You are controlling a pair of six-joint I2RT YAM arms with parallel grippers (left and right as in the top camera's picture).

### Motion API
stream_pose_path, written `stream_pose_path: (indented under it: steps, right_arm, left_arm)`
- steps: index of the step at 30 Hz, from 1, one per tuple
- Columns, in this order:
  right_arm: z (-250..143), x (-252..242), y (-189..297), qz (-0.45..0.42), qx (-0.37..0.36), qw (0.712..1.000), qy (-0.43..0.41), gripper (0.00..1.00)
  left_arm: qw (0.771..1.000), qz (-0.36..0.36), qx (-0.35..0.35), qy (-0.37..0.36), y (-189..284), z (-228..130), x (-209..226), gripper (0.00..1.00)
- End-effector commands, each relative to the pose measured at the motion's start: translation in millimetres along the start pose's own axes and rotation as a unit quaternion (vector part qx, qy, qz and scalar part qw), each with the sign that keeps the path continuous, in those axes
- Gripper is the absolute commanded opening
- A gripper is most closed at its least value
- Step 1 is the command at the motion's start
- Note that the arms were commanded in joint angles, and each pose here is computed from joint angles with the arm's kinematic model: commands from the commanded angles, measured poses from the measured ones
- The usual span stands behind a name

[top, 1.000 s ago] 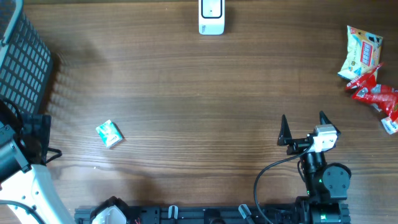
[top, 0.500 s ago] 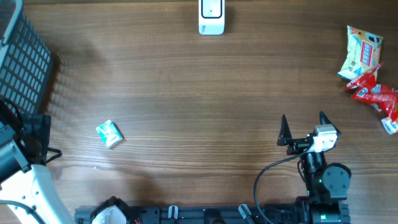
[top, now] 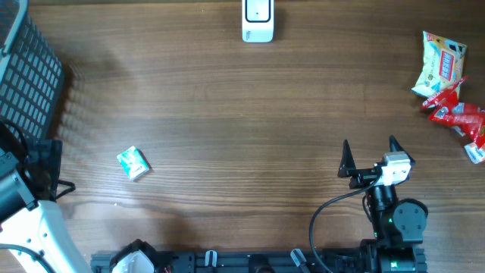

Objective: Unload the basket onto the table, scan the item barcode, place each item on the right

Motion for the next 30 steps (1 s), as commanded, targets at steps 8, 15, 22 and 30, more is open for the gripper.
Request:
stream_pose_path:
  steps: [8,15,22,30]
  right_arm:
    - [2.3,-2.3,0.8,-0.009,-0.007,1.0,-0.004,1.0]
    - [2.3,-2.3,0.8,-0.009,-0.007,1.0,-0.004,1.0]
    - [2.3,-2.3,0.8,-0.009,-0.007,1.0,-0.004,1.0]
    - [2.3,-2.3,0.8,-0.009,-0.007,1.0,-0.004,1.0]
  left_arm:
    - [1.0,0.003,-0.005,0.003,3.2,2.7,1.5,1.0]
    - [0.998,-0.023,0.008,-0.05,13.6,-19.6,-12.2,1.0]
    - [0.97,-0.106,-0.003,-0.218,39.9,-56.9,-47.5,1.0]
    - [0.907,-0.227,-0.024,-0.353,84.6,-95.1,-49.0,1.0]
Point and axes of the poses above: each gripper's point midway between its finger pads, its own y axis back along the fingers, its own x axis along the line the jaws close on, z = x × y, the point moved 2 cm from there along y, back along the fingers, and after that the axes turned 1 degree about y, right-handed, at the moved point
